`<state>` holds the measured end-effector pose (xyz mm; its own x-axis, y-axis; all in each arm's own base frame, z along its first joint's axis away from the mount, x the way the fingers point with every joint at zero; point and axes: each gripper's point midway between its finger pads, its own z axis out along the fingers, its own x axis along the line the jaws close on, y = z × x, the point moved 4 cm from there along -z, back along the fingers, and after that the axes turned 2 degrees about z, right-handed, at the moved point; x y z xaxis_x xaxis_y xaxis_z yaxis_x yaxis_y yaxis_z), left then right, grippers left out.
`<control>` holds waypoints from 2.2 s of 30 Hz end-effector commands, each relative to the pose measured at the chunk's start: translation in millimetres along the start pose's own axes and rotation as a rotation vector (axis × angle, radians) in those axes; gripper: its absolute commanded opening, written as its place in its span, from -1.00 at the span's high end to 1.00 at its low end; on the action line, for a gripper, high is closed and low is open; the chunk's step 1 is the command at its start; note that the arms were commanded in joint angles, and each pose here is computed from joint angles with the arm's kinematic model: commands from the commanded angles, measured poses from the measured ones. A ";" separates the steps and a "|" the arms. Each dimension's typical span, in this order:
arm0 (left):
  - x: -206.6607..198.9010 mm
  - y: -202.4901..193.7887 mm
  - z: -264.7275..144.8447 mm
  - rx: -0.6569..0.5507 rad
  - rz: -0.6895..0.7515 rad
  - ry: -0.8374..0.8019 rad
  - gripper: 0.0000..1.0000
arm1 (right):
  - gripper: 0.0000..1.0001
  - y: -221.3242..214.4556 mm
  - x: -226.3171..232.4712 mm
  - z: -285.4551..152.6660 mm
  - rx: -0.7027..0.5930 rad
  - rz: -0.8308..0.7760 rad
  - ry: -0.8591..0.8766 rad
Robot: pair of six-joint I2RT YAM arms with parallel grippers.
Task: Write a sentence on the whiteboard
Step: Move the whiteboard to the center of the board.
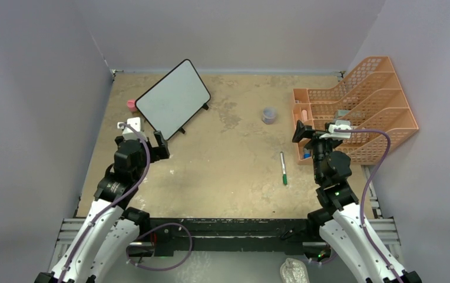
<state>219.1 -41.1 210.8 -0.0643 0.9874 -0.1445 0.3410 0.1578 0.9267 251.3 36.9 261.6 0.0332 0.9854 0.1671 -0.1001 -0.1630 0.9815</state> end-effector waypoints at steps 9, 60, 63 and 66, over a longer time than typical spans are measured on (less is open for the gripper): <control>-34.8 -15.8 38.3 0.242 -0.256 0.000 -0.86 | -0.98 24.9 9.0 -2.0 -0.090 0.039 0.056; -75.4 -85.2 219.9 0.340 -0.368 0.610 0.10 | -0.98 29.9 34.8 -17.6 -0.136 0.095 0.196; -75.8 -83.7 223.1 0.327 -0.367 0.612 0.18 | -0.98 30.7 34.6 -18.0 -0.140 0.096 0.195; -76.4 -81.4 226.0 0.316 -0.368 0.610 0.28 | -0.98 31.3 33.9 -18.4 -0.144 0.096 0.192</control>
<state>391.8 -125.7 55.5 -0.6831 0.7263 -0.0766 0.5100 0.5494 0.6619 234.2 64.9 280.5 -0.1440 0.9673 0.2090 -0.1746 -0.2327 0.9568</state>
